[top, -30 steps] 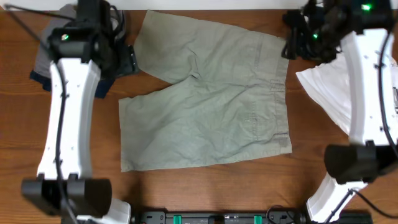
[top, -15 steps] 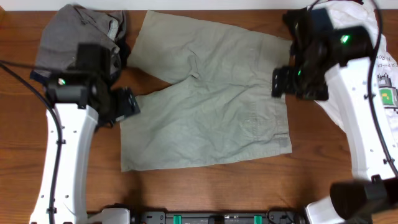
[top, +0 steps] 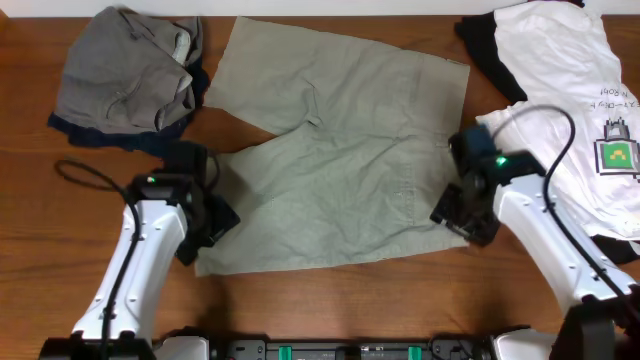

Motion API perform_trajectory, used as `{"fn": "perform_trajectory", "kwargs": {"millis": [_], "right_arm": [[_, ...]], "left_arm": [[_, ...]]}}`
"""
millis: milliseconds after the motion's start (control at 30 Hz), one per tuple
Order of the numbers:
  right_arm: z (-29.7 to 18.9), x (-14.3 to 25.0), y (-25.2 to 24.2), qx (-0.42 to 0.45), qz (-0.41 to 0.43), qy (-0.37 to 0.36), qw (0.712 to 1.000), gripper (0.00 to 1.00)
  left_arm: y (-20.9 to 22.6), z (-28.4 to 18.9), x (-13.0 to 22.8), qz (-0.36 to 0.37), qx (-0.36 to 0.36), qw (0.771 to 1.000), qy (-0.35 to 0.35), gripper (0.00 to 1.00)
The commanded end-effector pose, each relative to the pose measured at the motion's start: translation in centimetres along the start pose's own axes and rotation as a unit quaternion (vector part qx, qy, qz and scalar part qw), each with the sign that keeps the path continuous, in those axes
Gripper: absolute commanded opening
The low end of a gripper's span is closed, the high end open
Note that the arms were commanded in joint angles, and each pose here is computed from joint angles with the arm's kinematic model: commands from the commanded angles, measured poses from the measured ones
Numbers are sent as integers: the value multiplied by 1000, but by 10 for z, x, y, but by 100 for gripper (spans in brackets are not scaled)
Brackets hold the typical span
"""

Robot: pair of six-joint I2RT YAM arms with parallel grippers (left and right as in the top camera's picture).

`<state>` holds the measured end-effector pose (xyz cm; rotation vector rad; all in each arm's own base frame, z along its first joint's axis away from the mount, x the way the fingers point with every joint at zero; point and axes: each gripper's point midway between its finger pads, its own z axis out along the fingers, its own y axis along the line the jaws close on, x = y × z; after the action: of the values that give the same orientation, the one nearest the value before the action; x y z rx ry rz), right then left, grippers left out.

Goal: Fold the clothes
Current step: 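Move both grippers down and grasp the two leg hems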

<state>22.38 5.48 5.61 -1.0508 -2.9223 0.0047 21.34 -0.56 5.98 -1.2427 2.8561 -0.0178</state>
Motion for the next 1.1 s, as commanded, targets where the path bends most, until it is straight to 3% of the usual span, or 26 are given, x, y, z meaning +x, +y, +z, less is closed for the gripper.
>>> {"fn": "perform_trajectory", "kwargs": {"millis": [0, 133, 300, 367, 600, 800, 933, 1067], "right_arm": [[13, -2, -17, 22, 183, -26, 983, 57], [23, -5, -29, 37, 271, -52, 960, 69], [24, -16, -33, 38, 277, -84, 956, 78], [24, -20, -35, 42, 277, -99, 955, 80], [32, -18, -40, 45, 276, -99, 955, 80], [52, -10, -26, 4, 260, -73, 963, 83], [61, -14, -20, -20, 236, -81, 968, 86], [69, -15, -20, -29, 233, -88, 968, 83]], "left_arm": [[17, 15, 3, -162, -26, 986, -12, 59], [42, 29, 9, -298, -69, 951, -34, 57], [61, 41, 15, -372, -94, 922, -54, 58], [62, 48, 13, -379, -88, 919, -64, 63], [58, 67, 10, -383, -57, 919, -75, 65], [56, 69, 8, -383, -51, 919, -77, 65], [51, 69, 4, -385, -38, 919, -81, 71], [49, 69, 2, -385, -31, 919, -84, 72]]}}
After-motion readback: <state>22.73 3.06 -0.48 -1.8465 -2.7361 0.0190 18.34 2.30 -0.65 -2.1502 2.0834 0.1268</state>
